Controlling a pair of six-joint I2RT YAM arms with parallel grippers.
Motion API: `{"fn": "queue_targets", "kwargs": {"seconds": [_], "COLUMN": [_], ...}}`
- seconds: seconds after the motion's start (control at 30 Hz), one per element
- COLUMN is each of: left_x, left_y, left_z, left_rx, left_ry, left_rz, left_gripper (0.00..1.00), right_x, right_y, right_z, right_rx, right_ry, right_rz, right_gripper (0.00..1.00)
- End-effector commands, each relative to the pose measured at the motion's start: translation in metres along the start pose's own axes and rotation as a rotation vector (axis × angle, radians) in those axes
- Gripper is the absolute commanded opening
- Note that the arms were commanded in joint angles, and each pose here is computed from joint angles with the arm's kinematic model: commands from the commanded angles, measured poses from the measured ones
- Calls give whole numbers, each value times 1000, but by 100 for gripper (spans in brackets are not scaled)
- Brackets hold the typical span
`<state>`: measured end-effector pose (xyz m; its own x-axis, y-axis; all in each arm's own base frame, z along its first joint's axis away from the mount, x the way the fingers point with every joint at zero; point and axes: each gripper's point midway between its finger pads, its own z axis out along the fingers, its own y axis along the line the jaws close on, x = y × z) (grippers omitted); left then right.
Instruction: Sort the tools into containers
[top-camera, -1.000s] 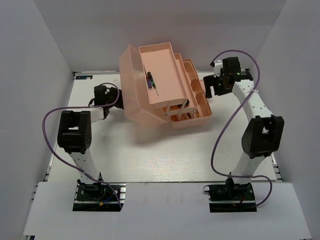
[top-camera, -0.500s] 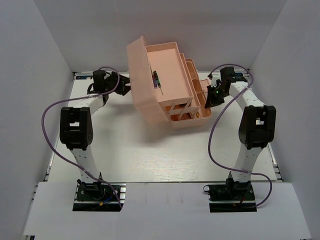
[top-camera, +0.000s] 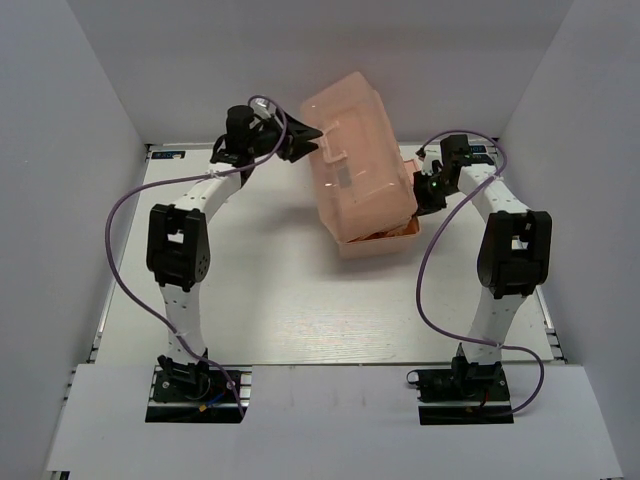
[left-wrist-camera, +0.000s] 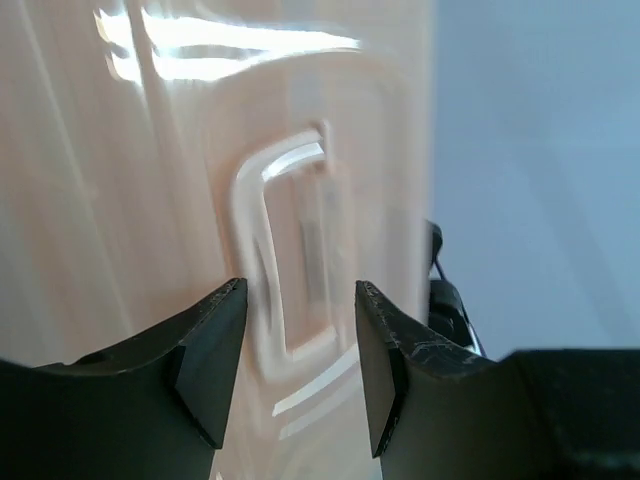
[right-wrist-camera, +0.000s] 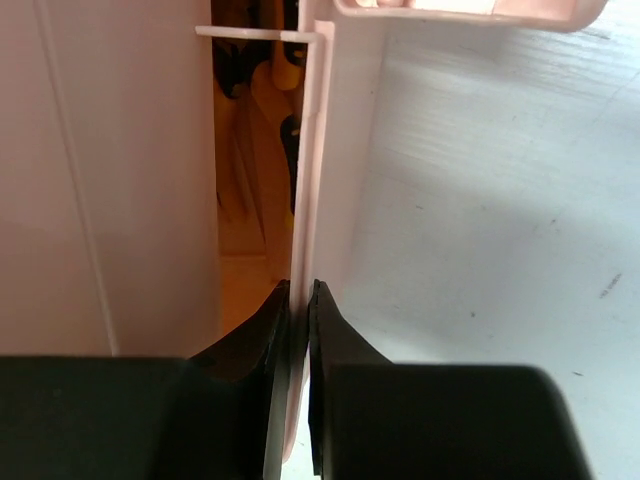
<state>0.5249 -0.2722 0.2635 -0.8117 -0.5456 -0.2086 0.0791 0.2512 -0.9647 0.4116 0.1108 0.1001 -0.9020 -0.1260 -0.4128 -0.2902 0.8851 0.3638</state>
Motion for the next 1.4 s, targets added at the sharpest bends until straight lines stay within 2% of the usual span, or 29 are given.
{"fn": "queue_targets", "kwargs": {"seconds": [0.0,0.1,0.17,0.27,0.33,0.37,0.4,0.43,0.47,0.53,0.57,0.6,0.63,0.67,0.7,0.77,0.83,0.97,1.0,1.07,1.1,1.2,1.3,1.37], "left_x": [32,32,24,10,11,10,17,14,19,27,33,38,40,50,55,62,70,74,74,76,77,77,84,92], "left_y": [8,-11,-46,-74,-75,-63,-78,-73,-51,-56,-33,-27,-22,-10,-3,17,21,18,20,22,29,31,55,66], "left_z": [18,21,13,-10,-26,-35,-50,-60,-68,-90,-98,-103,-110,-118,-122,-130,-138,-146,-146,-147,-148,-151,-147,-145], "left_rx": [-15,27,73,73,39,2,10,-10,-54,-57,-102,-117,-127,-158,-177,-218,-227,-230,-241,-251,-270,-286,-365,-384], "left_ry": [106,104,72,15,4,-6,-10,-29,-31,-55,-56,-61,-66,-64,-63,-62,-68,-76,-80,-74,-72,-77,-54,-16], "left_rz": [-31,-3,41,118,159,155,184,204,179,205,169,173,165,159,159,137,134,161,156,157,154,170,179,179], "left_gripper": [59,59,59,59,59,59,59,59,59,59,59,59,59,59,59,59,59,59,59,59,59,59,59,59], "right_x": [-2,-3,-3,-5,-6,-5,-5,-5,-4,-1,4,5,6,8,6,5,-4,-22,-25,-18,-17,-6,-3,-8], "right_y": [58,59,60,62,64,65,69,70,71,74,77,78,78,81,83,84,85,91,81,73,54,22,18,21], "right_z": [-2,-5,-6,-6,-6,-5,-6,-6,-5,-4,-1,-1,-1,-5,-10,-16,-34,-72,-74,-78,-77,-79,-78,-74], "right_rx": [-236,-235,-234,-237,-238,-238,-245,-243,-239,-241,-247,-250,-248,-248,-250,-246,-230,-187,-130,-70,29,145,144,119], "right_ry": [-15,-22,-21,-24,-28,-24,-22,-20,-16,-12,6,8,10,11,-3,-14,-64,-180,-197,-186,-186,-172,-188,-197], "right_rz": [-33,-32,-27,-25,-32,-35,-15,-12,-3,6,36,40,50,52,55,65,49,-40,-54,-83,-79,-74,-107,-128], "right_gripper": [0,0,0,0,0,0,0,0,0,0,0,0,6,22,51,65,72,72,72,72,72,72,70,66]}}
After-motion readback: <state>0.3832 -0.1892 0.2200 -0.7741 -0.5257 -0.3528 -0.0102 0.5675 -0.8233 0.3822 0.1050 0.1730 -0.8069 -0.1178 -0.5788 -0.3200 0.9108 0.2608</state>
